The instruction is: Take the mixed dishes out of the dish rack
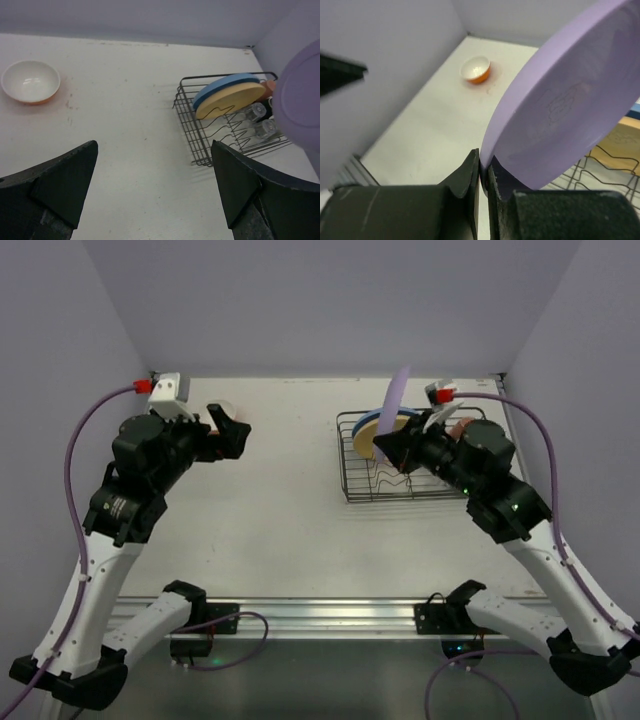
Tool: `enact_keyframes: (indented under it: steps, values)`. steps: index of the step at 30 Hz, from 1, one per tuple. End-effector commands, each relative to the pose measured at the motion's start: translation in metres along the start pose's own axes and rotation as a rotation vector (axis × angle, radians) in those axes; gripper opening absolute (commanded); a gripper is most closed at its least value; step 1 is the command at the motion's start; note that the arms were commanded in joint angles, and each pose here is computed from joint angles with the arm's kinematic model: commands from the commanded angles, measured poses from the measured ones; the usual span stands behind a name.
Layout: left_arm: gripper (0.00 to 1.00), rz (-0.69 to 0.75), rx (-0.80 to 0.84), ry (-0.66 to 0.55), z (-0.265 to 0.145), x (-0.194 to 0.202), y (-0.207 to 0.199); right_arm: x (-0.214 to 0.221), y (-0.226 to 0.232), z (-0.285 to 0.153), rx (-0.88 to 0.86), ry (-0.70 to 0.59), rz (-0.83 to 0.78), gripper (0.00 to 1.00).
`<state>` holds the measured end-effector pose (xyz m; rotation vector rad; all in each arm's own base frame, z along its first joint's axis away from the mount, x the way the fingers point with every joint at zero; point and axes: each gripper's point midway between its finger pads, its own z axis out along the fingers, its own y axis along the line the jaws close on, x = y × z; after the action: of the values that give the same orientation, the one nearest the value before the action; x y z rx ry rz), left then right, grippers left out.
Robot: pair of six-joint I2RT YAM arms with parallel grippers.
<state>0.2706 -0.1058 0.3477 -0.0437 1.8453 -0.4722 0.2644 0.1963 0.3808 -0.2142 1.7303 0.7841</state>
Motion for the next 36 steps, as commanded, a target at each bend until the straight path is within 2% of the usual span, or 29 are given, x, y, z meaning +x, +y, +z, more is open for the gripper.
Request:
enact_keyframes:
  steps: [1, 3, 5, 9, 13, 17, 20, 23, 25, 28, 31, 32, 34, 35, 36]
  values:
    - [1.0, -0.019, 0.202, -0.011, 0.005, -0.038, -0.051, 0.032, 0.014, -0.011, -0.055, 0.138, -0.352, 0.0]
    - [1.0, -0.033, 0.313, 0.065, 0.015, -0.038, -0.075, 0.06, 0.039, -0.015, -0.131, 0.2, -0.494, 0.0]
    - [1.0, -0.039, 0.421, 0.081, 0.007, -0.059, -0.102, 0.086, 0.051, -0.017, -0.133, 0.255, -0.658, 0.0]
    - [1.0, -0.072, 0.567, 0.256, 0.021, -0.046, -0.13, 0.122, 0.056, -0.012, -0.114, 0.317, -0.939, 0.0]
    - [1.0, -0.076, 0.539, 0.391, 0.029, -0.01, -0.12, 0.148, 0.058, -0.01, -0.155, 0.409, -1.152, 0.0]
    - [0.99, -0.034, 0.528, 0.467, 0.029, 0.025, -0.122, 0.158, 0.059, 0.002, -0.143, 0.502, -1.241, 0.0]
    - [0.96, 0.017, 0.423, 0.497, 0.037, 0.046, -0.108, 0.153, 0.056, 0.007, -0.075, 0.53, -1.32, 0.0]
    - [0.88, 0.061, 0.297, 0.52, 0.051, 0.063, -0.086, 0.154, 0.058, 0.013, -0.05, 0.534, -1.377, 0.0]
    - [0.87, 0.081, 0.226, 0.534, 0.059, 0.073, -0.074, 0.156, 0.061, 0.015, -0.041, 0.534, -1.411, 0.0]
    - [0.75, 0.118, 0.17, 0.553, 0.066, 0.085, -0.068, 0.156, 0.066, 0.017, -0.046, 0.528, -1.421, 0.0]
    - [0.54, 0.136, 0.149, 0.548, 0.068, 0.087, -0.068, 0.156, 0.065, 0.018, -0.035, 0.533, -1.433, 0.0]
    - [0.39, 0.137, 0.146, 0.55, 0.069, 0.088, -0.068, 0.156, 0.065, 0.019, -0.032, 0.532, -1.434, 0.0]
    - [0.23, 0.14, 0.148, 0.549, 0.071, 0.089, -0.069, 0.156, 0.068, 0.022, -0.029, 0.528, -1.437, 0.0]
    - [0.06, 0.142, 0.145, 0.556, 0.073, 0.091, -0.068, 0.155, 0.067, 0.023, -0.015, 0.525, -1.444, 0.0]
    - [0.0, 0.141, 0.144, 0.561, 0.074, 0.093, -0.069, 0.153, 0.068, 0.024, -0.006, 0.517, -1.453, 0.0]
